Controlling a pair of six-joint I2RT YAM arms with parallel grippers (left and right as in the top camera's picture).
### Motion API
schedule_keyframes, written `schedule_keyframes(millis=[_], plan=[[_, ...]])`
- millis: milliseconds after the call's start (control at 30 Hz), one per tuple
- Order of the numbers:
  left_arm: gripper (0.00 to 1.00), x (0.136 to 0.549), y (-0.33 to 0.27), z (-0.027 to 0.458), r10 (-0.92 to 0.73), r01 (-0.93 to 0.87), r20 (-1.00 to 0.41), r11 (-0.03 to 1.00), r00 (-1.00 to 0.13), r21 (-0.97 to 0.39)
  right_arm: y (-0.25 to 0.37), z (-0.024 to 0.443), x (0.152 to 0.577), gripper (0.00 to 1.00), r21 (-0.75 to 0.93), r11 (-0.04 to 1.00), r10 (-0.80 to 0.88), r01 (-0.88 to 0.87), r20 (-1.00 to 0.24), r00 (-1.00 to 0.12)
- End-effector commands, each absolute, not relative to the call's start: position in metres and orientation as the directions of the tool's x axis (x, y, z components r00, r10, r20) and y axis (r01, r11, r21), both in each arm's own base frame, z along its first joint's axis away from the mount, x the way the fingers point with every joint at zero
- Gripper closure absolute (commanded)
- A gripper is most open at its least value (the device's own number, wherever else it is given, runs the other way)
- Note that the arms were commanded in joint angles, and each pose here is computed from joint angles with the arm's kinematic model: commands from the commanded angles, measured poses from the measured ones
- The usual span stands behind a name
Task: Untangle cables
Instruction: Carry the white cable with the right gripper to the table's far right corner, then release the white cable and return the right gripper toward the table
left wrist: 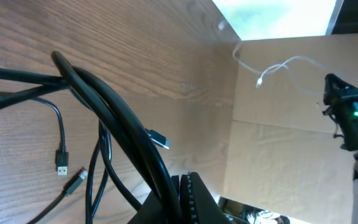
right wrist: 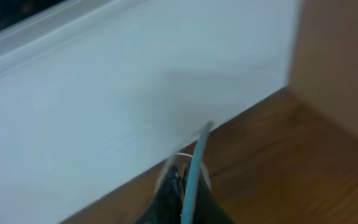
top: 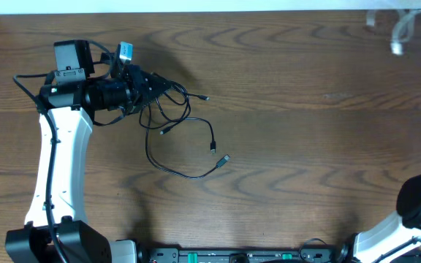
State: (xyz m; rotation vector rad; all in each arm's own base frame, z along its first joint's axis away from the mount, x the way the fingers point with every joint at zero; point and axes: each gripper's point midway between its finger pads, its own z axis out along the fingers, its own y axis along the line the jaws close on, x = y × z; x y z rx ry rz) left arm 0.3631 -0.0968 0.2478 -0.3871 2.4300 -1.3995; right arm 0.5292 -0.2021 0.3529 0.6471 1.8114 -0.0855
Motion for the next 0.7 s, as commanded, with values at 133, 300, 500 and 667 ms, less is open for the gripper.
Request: schedule_keyframes(millis=[133,300,500,667], plan=[[0.92,0.366,-0.098,0.249,-0.368,-0.05,-0.172,0.523,-0.914,-0.851,-0.301,0.222,0.543,0.99,0.114,0.78,0.391,0.615,-0.856,-0.338],[0.92,0.365,-0.108,0.241,-0.349,-0.049,-0.187,0.569,-0.918,-0.821,-0.318,0.163,0.543,0.99,0.082,0.768,0.425,0.636,-0.808,-0.409],[0.92,0.363,-0.119,0.238,-0.319,-0.029,-0.202,0.594,-0.926,-0.804,-0.321,0.15,0.537,0.99,0.071,0.765,0.439,0.64,-0.785,-0.438],[0.92,0.363,-0.121,0.237,-0.315,-0.027,-0.203,0.597,-0.927,-0.802,-0.327,0.149,0.533,0.93,0.072,0.759,0.447,0.648,-0.781,-0.436]])
